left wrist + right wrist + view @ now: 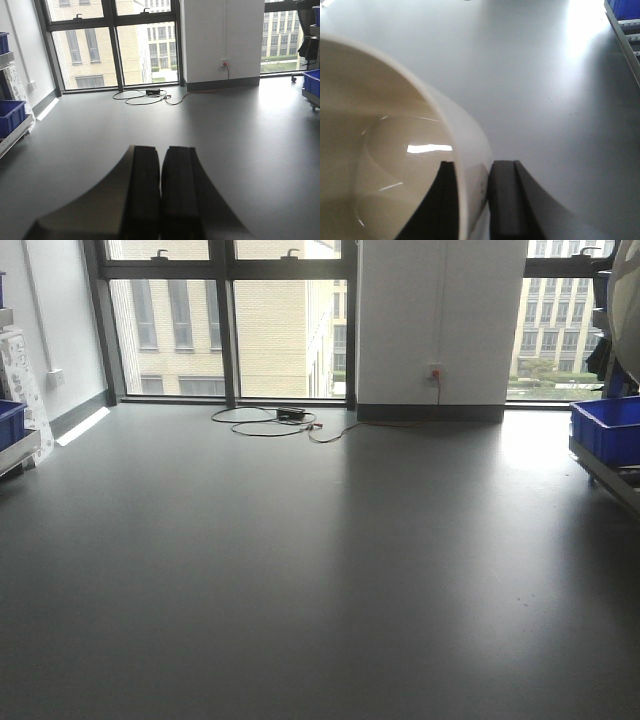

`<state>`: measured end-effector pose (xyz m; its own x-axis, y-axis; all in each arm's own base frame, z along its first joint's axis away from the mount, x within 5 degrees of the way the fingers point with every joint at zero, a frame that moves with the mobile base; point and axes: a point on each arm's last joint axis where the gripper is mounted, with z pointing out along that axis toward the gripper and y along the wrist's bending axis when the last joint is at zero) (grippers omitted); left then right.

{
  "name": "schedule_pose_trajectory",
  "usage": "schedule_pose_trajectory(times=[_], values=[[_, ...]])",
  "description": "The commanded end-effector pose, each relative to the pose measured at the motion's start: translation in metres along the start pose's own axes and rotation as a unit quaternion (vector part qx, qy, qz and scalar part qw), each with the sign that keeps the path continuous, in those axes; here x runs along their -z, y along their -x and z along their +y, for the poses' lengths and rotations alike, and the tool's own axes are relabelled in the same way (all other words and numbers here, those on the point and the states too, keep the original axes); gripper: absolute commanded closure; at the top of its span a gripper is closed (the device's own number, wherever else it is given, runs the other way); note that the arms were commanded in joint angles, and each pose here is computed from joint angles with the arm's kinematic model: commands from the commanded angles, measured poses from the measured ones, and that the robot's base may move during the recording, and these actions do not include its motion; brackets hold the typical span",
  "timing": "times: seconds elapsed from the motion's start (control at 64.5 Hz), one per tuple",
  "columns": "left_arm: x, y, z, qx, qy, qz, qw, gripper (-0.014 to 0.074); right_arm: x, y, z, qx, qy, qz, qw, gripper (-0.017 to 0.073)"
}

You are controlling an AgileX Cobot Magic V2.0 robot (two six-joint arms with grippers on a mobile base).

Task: Move white bin to right shelf second layer
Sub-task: 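Drive the base along the windows carrying the white bin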

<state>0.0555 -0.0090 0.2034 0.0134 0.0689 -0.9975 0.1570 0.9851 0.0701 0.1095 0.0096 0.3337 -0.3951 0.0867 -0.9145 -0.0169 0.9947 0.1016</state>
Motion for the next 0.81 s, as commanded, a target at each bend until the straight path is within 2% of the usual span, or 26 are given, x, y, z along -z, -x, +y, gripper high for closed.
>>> schedule_pose_trajectory(times=[0.0, 0.791], values=[[-0.0003, -0.0040, -0.0001, 0.000, 0.003, -0.031, 1.000, 0.0509, 0.0039, 0.0177, 0.0025, 0.004, 0.011, -0.061, 0.998, 0.0489], [-0.0003, -0.0040, -0.0001, 0.000, 0.003, -0.031, 1.000, 0.0509, 0.0039, 0.0177, 0.0025, 0.004, 0.011, -0.061, 0.998, 0.0489]])
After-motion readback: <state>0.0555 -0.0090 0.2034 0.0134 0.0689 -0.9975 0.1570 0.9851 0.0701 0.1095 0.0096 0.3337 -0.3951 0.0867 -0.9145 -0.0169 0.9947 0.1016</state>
